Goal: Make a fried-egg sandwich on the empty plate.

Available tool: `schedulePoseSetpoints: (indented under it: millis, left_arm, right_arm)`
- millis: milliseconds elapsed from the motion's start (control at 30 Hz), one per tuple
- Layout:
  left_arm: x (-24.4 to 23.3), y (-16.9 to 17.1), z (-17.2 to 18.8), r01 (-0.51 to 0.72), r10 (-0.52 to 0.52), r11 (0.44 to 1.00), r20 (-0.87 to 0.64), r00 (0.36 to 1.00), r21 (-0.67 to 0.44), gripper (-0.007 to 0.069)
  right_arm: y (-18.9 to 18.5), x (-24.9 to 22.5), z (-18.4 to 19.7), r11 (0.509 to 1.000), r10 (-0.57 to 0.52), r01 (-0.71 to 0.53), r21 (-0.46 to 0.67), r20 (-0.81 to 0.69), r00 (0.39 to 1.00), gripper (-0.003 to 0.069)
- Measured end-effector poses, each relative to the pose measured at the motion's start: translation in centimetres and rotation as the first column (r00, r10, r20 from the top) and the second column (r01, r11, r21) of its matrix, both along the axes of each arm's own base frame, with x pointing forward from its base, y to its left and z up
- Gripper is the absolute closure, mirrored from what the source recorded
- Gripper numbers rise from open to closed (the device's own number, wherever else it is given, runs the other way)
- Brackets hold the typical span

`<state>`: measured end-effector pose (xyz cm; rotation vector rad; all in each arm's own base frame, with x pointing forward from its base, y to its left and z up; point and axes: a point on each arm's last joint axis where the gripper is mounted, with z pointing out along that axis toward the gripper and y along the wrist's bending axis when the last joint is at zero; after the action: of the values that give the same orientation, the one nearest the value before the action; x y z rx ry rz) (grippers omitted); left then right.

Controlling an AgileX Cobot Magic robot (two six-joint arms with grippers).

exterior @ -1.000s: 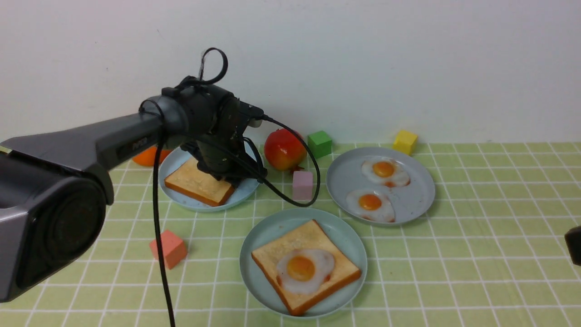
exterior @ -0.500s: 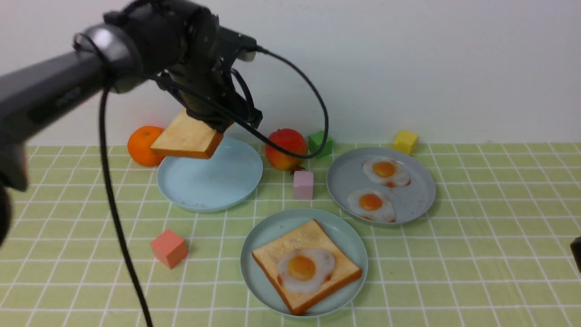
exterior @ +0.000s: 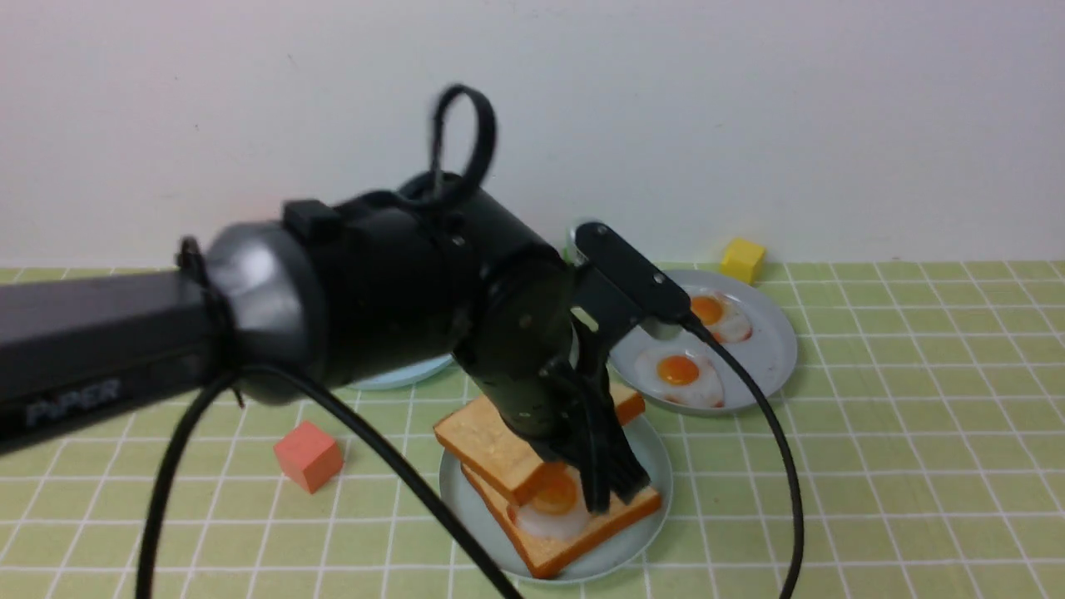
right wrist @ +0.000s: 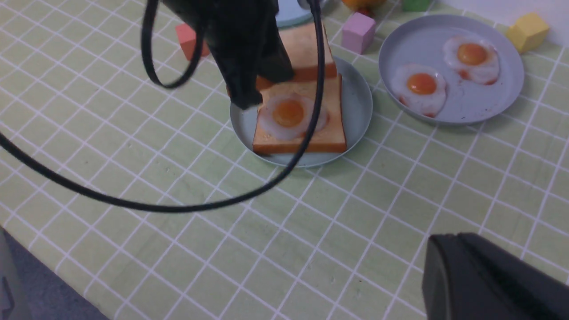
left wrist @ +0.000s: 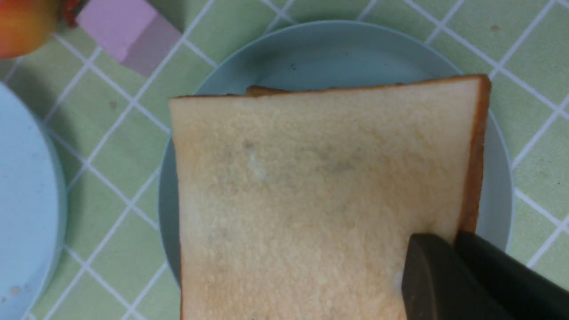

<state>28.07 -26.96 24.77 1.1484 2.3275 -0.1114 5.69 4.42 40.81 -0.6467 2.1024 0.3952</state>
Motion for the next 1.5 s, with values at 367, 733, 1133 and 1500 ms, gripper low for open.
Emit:
schedulePoseSetpoints:
  millis: [367, 733, 1133, 1500]
  left_arm:
    - [0.9, -1.0, -3.2, 0.016, -0.015, 0.999, -0.020, 1.000, 0.028, 0.0613]
    - [1.1, -1.3, -4.4, 0.017, -0.015, 0.999, -0.036, 0.999, 0.040, 0.0593]
    - [0.9, -1.5, -4.5, -0.004, 0.005, 1.000, -0.066, 0.998, 0.013, 0.0335]
    - [-4.1, 1.0, 9.2, -0.005, 0.013, 0.960, 0.026, 1.000, -0.280, 0.0424]
  right_arm:
    - [-0.1, -0.3, 0.0, 1.000, 0.002, -0.002, -0.001, -0.002, 1.000, 0.0627]
    - [-0.1, -0.2, 0.0, 1.000, 0.001, -0.001, -0.004, -0.001, 1.000, 0.0627]
    - [-0.1, -0.2, 0.0, 1.000, 0.000, 0.000, -0.004, 0.000, 1.000, 0.0624]
    - [-0.1, -0.3, -0.1, 1.000, 0.002, -0.002, -0.007, -0.006, 1.000, 0.0624]
